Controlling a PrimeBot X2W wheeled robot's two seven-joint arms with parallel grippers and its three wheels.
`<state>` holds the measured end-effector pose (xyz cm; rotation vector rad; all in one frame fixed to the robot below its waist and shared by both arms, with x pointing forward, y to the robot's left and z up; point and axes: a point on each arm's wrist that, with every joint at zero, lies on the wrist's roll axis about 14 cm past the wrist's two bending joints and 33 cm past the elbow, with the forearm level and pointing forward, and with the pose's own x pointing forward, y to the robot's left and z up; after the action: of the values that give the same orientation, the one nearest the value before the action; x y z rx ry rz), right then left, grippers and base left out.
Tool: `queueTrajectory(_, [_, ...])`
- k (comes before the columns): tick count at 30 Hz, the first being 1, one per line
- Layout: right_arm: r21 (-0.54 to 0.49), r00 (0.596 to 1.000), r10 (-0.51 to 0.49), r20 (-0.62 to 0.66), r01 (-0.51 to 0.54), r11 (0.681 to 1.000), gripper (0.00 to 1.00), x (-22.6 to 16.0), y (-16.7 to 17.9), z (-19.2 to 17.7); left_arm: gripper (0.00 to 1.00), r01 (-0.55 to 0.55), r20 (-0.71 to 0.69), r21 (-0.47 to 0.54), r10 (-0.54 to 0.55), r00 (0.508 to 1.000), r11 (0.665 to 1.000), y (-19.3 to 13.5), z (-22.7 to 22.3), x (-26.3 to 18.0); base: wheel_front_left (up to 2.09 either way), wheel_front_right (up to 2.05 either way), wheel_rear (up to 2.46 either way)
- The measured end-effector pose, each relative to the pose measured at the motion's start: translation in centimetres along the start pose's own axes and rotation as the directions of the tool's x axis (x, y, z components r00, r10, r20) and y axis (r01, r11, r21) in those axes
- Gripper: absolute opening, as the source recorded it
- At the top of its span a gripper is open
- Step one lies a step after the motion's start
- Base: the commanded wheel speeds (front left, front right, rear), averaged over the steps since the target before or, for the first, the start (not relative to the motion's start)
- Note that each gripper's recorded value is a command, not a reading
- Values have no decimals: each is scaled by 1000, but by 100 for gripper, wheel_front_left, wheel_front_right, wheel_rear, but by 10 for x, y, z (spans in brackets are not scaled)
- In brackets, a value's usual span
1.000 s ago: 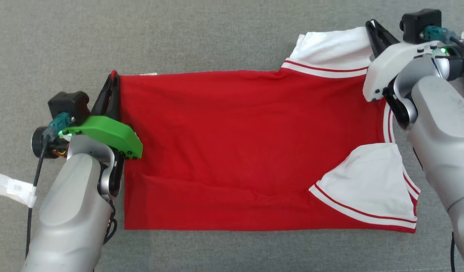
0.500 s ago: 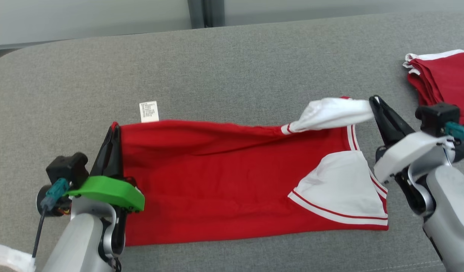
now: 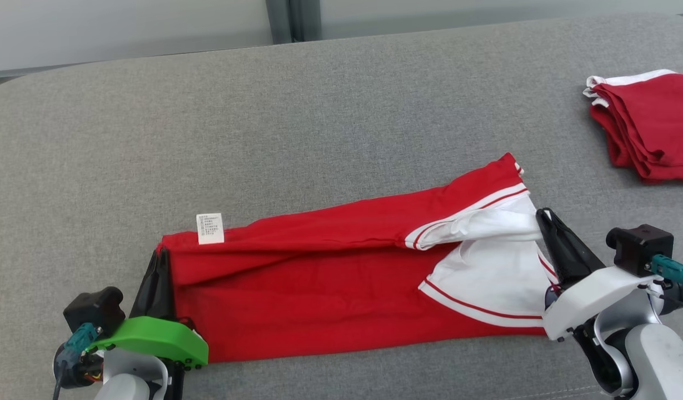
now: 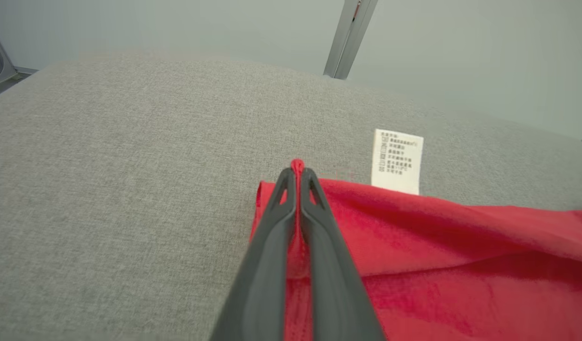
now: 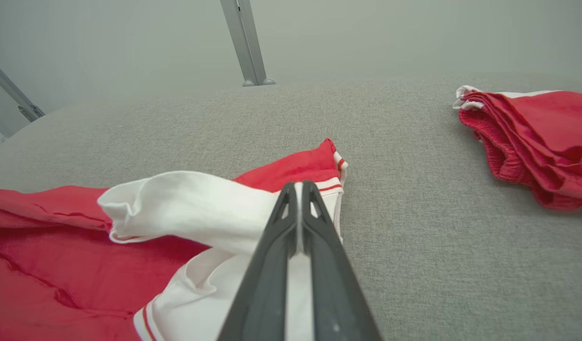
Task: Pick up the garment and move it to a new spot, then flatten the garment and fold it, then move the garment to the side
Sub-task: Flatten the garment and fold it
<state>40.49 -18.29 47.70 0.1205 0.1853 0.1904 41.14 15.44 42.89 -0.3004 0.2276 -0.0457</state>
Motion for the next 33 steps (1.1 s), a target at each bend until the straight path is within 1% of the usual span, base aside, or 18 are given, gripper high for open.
queueTrajectory(5, [1, 1000, -14, -23, 14, 1000, 0, -5, -1, -10, 0, -13, -24, -17, 13, 1000, 1000, 2, -11, -6, 0, 0, 0])
queueTrajectory(6, [5, 999, -18, -29, 18, 1000, 15, -7, -1, -13, 0, -20, -27, -23, 19, 999, 1000, 3, -13, -7, 0, 0, 0])
queueTrajectory(7, [11, 999, -22, -34, 22, 1000, 27, -8, -1, -15, 10, -26, -29, -27, 25, 999, 999, 5, -15, -9, 0, 0, 0])
queueTrajectory(8, [14, 999, -24, -43, 24, 1000, 42, -11, -1, -19, 36, -32, -30, -28, 31, 999, 999, 6, -16, -11, 0, 0, 0])
queueTrajectory(9, [18, 998, -27, -51, 28, 999, 74, -14, -1, -22, 66, -37, -26, -34, 36, 999, 999, 7, -16, -12, 0, 0, 0])
queueTrajectory(10, [24, 998, -32, -53, 33, 999, 100, -17, -1, -25, 100, -39, -24, -39, 38, 999, 998, 7, -16, -14, 0, 0, 0])
queueTrajectory(15, [47, 995, -75, -64, 78, 996, 100, -33, -9, -33, 100, -58, -13, -70, 57, 998, 996, 10, -17, -26, 0, 0, 0])
queueTrajectory(19, [65, 990, -126, -60, 130, 989, 100, -47, -19, -35, 100, -69, 21, -96, 71, 997, 993, 11, -9, -37, 0, 0, 0])
queueTrajectory(23, [61, 985, -164, -51, 167, 984, 100, -55, -28, -33, 100, -61, 67, -91, 67, 995, 994, 8, 5, -42, 0, 0, 0])
queueTrajectory(27, [53, 985, -164, -54, 167, 985, 100, -55, -26, -31, 100, -47, 99, -72, 54, 994, 996, 2, 13, -44, 0, 0, 0])
queueTrajectory(33, [12, 984, -152, -91, 154, 988, 100, -34, -29, -31, 100, -44, 137, -68, 53, 989, 997, -3, 24, -45, 0, 0, 0])
